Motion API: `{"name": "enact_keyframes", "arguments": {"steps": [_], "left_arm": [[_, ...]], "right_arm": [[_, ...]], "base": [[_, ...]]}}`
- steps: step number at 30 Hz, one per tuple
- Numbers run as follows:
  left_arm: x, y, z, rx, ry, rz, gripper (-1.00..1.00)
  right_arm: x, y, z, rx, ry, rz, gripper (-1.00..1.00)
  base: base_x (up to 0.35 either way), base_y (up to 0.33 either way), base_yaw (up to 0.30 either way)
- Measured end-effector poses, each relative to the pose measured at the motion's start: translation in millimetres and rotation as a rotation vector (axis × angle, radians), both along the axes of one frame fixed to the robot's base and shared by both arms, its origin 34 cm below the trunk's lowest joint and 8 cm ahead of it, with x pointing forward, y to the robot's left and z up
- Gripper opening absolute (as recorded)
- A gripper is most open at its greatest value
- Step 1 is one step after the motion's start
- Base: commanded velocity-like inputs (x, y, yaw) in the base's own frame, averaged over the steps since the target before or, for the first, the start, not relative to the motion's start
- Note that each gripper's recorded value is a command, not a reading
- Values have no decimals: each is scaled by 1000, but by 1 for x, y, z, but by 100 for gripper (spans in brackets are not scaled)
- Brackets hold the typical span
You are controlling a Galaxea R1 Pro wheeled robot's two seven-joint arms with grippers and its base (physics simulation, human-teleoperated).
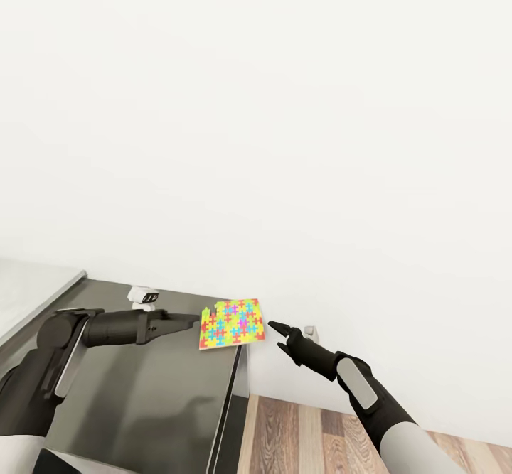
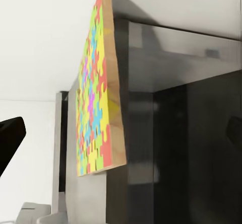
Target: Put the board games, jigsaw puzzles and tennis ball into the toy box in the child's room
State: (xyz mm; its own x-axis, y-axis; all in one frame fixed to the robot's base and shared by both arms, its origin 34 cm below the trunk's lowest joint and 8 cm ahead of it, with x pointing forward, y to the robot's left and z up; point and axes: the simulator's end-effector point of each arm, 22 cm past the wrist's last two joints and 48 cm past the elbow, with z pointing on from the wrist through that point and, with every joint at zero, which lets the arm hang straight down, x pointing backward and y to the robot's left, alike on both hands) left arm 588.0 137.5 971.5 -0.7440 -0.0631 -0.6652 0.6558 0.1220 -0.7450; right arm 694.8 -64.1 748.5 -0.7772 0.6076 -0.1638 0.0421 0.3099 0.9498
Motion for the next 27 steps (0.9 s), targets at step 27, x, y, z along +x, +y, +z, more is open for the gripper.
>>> {"name": "enact_keyframes", "arguments": {"steps": [27], "left_arm": [[-1, 0, -1, 0, -4, 1, 100]], "right_arm": [[1, 0, 0, 1, -7, 1, 100]], "base": [[0, 0, 70]]}}
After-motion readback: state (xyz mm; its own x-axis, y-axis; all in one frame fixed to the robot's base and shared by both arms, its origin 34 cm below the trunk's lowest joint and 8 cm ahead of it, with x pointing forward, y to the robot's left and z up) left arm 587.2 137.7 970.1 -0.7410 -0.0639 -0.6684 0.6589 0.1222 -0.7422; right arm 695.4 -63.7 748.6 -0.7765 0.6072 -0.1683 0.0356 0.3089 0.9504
